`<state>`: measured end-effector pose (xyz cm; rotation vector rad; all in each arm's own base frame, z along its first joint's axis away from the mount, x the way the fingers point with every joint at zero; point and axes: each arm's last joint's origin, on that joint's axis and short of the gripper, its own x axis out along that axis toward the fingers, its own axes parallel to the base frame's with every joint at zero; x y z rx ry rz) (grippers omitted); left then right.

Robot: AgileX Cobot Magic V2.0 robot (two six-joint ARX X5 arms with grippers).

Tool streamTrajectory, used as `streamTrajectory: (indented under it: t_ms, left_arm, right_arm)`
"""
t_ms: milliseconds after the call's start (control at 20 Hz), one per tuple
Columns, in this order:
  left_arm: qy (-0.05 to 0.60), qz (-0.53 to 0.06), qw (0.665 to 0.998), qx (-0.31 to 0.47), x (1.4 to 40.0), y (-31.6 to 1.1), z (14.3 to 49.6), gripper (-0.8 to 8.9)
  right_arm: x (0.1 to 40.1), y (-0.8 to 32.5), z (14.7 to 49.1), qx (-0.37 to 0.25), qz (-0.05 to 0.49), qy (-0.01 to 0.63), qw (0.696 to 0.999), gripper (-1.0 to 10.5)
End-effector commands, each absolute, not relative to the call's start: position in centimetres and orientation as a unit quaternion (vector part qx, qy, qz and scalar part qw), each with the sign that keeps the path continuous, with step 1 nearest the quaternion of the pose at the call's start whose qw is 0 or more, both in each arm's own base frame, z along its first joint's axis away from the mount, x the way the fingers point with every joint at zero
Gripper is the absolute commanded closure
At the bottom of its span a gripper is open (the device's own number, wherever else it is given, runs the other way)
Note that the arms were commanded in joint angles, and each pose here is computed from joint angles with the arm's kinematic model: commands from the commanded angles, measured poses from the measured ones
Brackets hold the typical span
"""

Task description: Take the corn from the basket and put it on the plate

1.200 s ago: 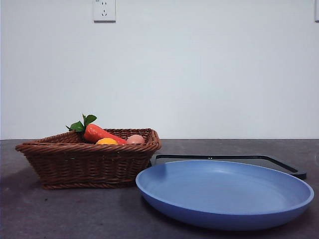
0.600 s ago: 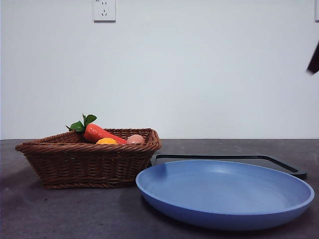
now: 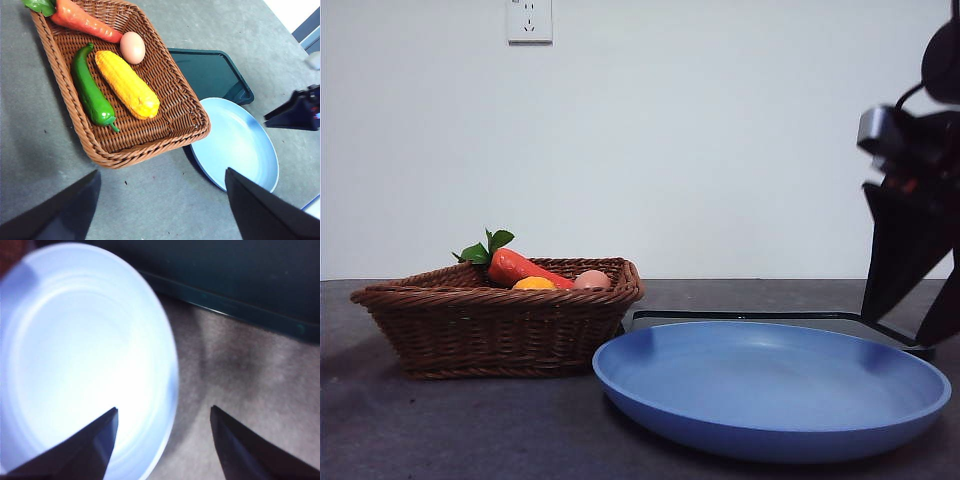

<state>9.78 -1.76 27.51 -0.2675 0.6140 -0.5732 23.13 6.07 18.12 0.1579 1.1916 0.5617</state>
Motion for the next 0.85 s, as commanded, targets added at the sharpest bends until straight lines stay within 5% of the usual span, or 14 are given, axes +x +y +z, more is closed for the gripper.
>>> streamTrajectory:
  t_ms: [50,600,850]
  left_arm:
    - [0.284,-0.282,0.908,-0.127,9.8,-1.8,28.2,4.1]
    - [0.29,-0.281,0.905,-0.13,10.1,-1.8,28.1,4.11]
    - [0.306,-0.285,0.897,-0.142,11.2,-2.0,28.1,4.11]
  right_arm:
    - [24.0,6.5,17.4,0.075,0.262,0.56,0.783,6.7]
    - [24.6,7.0,15.7,0.087,0.276,0.581,0.76,9.5]
    - [24.5,6.6,15.9,0.111,0.255,0.589,0.759,9.5]
